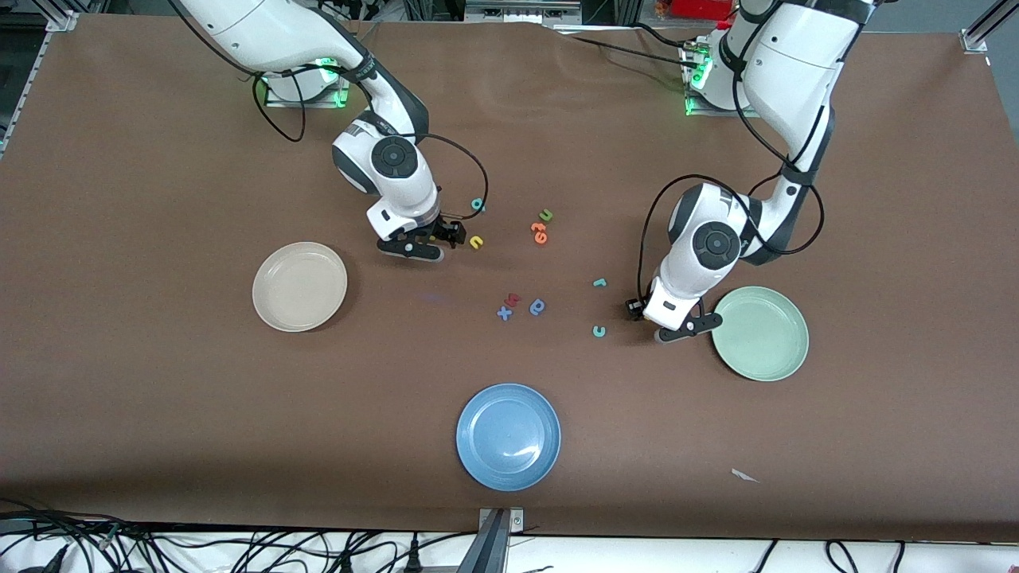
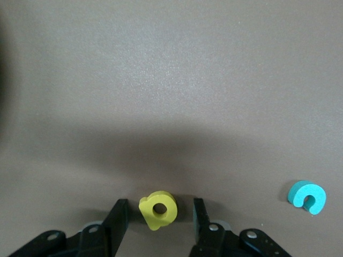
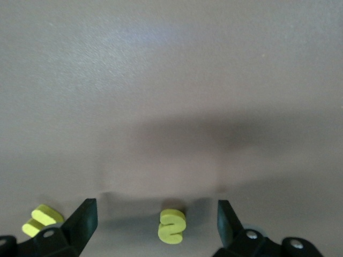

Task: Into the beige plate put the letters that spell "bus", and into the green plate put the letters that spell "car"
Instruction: 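Grasp the yellow d with the left gripper while the right gripper grasps the yellow s, then drop the d on the green plate while the right gripper drops the s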

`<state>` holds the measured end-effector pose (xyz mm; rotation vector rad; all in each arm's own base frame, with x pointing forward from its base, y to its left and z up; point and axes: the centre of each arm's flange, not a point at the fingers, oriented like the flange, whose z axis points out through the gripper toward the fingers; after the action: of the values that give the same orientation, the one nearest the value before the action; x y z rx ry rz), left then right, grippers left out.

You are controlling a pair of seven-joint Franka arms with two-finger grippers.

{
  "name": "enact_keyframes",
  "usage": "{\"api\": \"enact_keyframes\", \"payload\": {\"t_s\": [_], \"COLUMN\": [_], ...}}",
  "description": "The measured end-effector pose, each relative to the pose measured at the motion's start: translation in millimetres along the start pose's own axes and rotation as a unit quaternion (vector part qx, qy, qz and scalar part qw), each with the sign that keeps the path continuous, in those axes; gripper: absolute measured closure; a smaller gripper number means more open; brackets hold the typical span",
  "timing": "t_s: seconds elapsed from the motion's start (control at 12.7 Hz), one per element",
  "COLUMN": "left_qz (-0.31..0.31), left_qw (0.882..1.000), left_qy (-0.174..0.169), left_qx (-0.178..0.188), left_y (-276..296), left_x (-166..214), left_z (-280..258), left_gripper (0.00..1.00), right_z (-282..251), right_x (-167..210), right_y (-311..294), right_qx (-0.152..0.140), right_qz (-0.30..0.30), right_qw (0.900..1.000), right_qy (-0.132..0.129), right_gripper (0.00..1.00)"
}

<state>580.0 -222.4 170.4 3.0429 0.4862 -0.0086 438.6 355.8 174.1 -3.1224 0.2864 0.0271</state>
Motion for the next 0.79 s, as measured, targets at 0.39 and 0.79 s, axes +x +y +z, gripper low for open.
{"api": "enact_keyframes", "payload": {"t_s": [0.39, 0.79], "left_qz": [-0.002, 0.0], "left_qw": [1.0, 1.0], "left_qy": [-0.001, 0.0], "left_qx": [0.002, 0.002], "left_y": [-1.6, -1.7], "left_x": [1.0, 1.2], "left_z": [-0.3, -0.6], "left_gripper": [0.56, 0.63], "right_z": [8.1, 1.0], "right_x": [-10.2, -11.0], "right_y": [4.3, 2.4], "right_qx": [0.007, 0.013], "right_qz": [0.008, 0.003], "right_qw": [1.0, 1.0], "right_qy": [0.0, 0.009], "right_gripper": [0.16, 0.61]}}
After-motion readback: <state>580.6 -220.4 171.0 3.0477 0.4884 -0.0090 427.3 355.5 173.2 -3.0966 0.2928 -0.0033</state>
